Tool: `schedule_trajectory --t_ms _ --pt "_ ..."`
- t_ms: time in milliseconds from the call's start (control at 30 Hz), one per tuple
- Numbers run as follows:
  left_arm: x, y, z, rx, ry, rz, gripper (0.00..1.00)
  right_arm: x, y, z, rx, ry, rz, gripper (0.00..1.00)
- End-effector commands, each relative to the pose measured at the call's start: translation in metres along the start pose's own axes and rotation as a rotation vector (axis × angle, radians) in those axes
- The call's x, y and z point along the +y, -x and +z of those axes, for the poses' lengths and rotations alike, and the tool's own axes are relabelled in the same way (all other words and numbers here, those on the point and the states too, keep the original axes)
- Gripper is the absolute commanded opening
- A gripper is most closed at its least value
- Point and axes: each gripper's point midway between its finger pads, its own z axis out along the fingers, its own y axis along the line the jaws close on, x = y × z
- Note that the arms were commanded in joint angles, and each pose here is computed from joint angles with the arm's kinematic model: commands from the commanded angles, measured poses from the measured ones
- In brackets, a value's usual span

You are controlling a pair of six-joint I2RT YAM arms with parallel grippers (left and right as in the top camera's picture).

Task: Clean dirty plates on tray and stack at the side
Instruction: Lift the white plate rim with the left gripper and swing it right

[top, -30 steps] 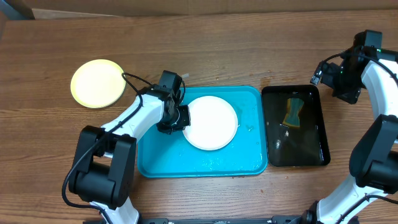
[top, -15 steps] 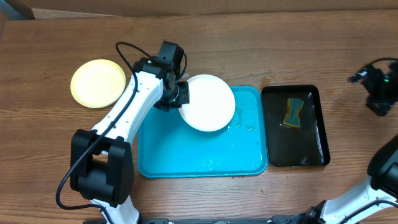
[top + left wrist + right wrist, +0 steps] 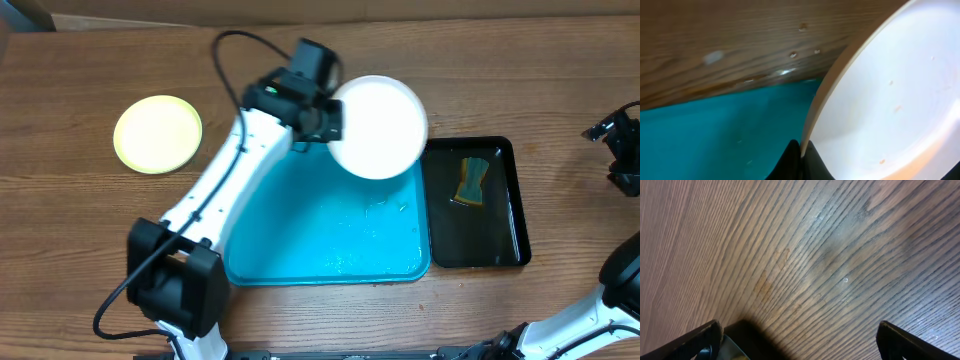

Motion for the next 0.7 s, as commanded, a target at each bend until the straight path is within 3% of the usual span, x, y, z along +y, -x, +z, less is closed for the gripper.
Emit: schedule_trajectory --t_ms 0,267,667 --pt "-0.041 0.006 -0.003 -0.088 0.014 0.101 0.04 0.008 0.006 -0.009 -0.029 0.019 -0.009 1.00" --pt "-0.107 0.001 -0.018 -0.299 0.147 0.310 0.04 0.008 0.006 -0.009 -0.029 0.019 -0.009 1.00" --pt "-0.176 -0.020 -0.094 -0.650 0.553 0.701 0.04 0.008 0.006 -0.009 -0.029 0.019 -0.009 1.00"
